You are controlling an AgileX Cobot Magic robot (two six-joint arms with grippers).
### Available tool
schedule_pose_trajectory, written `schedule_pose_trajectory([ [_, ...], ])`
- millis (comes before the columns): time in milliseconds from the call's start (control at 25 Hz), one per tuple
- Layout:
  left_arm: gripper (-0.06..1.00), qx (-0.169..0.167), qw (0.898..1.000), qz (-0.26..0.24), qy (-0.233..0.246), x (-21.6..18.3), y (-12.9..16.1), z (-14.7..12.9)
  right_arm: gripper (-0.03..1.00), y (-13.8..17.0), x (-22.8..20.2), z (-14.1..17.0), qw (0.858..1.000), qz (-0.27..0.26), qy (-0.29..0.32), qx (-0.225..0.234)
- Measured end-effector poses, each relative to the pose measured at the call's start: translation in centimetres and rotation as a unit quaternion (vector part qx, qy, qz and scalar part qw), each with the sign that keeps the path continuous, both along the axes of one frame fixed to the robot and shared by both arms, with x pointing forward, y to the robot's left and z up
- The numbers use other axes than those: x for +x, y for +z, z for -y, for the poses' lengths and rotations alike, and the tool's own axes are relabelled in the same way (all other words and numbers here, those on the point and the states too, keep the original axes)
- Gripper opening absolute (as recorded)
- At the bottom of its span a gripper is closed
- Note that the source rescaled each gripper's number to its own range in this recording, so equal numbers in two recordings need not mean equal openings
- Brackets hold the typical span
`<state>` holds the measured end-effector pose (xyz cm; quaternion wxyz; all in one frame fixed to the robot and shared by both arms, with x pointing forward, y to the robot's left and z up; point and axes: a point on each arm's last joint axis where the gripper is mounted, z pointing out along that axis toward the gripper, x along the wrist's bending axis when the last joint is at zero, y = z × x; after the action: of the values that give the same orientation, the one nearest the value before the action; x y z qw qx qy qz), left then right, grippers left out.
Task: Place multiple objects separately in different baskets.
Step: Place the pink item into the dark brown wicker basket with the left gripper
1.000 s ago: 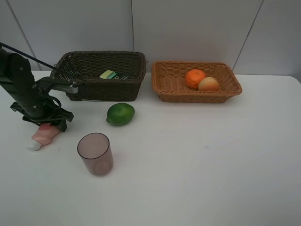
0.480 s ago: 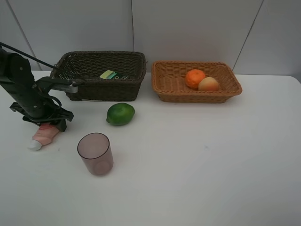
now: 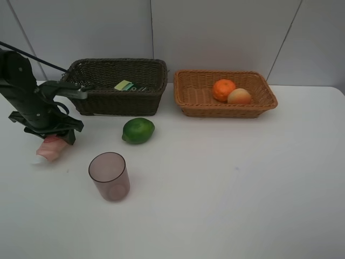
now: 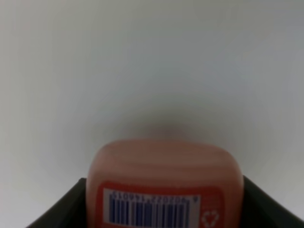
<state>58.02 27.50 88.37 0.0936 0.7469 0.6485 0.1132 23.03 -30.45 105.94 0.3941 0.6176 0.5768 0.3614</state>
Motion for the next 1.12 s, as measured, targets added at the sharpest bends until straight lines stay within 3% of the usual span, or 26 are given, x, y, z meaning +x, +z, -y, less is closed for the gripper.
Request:
schedule_pose_trajectory([
  [360,0.69,-0.025,0.992,0.123,0.024,3.0,10.7,0.8,1.00,0.0,0.0,0.0,1.000,0.000,0.000,0.000],
  [600,0.69,-0.054,0.970,0.236,0.012,6.2,15.8,2.6,1.00,0.0,0.0,0.0,1.000,0.000,0.000,0.000],
  [720,0.69,-0.064,0.954,0.294,0.008,8.0,15.9,2.9,1.00,0.0,0.0,0.0,1.000,0.000,0.000,0.000],
  [760,0.69,-0.070,0.942,0.328,0.006,9.2,15.0,3.1,1.00,0.0,0.0,0.0,1.000,0.000,0.000,0.000],
  [880,0.69,-0.079,0.925,0.372,0.002,10.7,13.5,3.3,1.00,0.0,0.0,0.0,1.000,0.000,0.000,0.000],
  [1000,0.69,-0.083,0.916,0.391,0.000,11.7,11.8,3.5,1.00,0.0,0.0,0.0,1.000,0.000,0.000,0.000],
  [1120,0.69,-0.083,0.920,0.384,0.000,12.4,9.6,3.6,1.00,0.0,0.0,0.0,1.000,0.000,0.000,0.000],
])
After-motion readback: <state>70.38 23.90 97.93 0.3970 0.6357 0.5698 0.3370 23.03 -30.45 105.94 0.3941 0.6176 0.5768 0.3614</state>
